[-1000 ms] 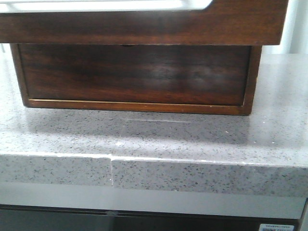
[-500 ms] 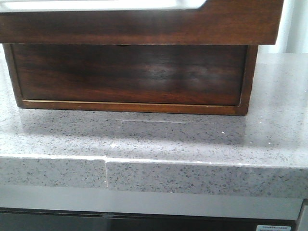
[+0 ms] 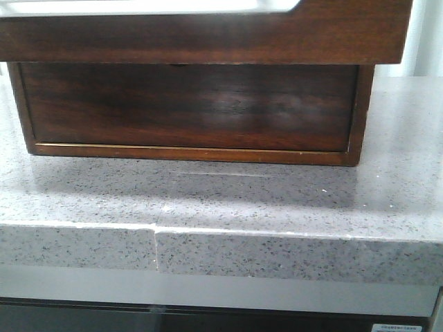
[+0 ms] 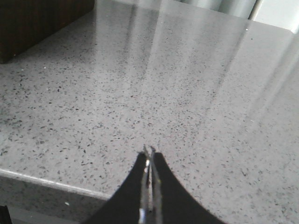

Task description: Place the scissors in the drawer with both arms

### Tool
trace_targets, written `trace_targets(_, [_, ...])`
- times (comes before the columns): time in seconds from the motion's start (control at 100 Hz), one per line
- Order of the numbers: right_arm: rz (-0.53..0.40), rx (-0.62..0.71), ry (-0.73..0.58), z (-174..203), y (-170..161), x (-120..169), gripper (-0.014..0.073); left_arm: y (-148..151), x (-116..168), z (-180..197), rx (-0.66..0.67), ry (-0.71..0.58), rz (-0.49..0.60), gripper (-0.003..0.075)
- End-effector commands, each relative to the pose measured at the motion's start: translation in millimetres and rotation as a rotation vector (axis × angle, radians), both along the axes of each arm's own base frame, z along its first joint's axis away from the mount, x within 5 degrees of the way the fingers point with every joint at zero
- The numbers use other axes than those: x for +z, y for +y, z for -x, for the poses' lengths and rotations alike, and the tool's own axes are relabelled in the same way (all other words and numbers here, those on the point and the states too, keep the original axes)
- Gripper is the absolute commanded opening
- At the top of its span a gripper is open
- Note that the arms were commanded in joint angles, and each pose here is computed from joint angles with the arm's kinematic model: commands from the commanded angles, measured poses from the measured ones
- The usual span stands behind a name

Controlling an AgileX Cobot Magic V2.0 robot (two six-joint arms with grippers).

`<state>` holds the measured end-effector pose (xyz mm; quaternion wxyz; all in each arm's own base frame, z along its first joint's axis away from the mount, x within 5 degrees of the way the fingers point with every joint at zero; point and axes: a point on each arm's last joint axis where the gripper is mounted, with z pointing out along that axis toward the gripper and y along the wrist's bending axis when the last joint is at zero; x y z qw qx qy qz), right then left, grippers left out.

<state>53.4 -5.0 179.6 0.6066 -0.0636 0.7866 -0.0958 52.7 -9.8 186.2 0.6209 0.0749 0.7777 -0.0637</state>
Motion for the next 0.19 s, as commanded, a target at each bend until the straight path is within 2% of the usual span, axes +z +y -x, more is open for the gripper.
trace_targets(0.0, [0.01,-0.005,-0.02,0.4,-0.4,-6.8,-0.0045,-0.6,-0.2,0.5,-0.008,-0.065,0.024,-0.002])
trace_targets(0.18, [0.01,-0.005,-0.02,0.4,-0.4,-6.8,-0.0045,-0.6,-0.2,0.5,-0.008,-0.065,0.024,-0.002])
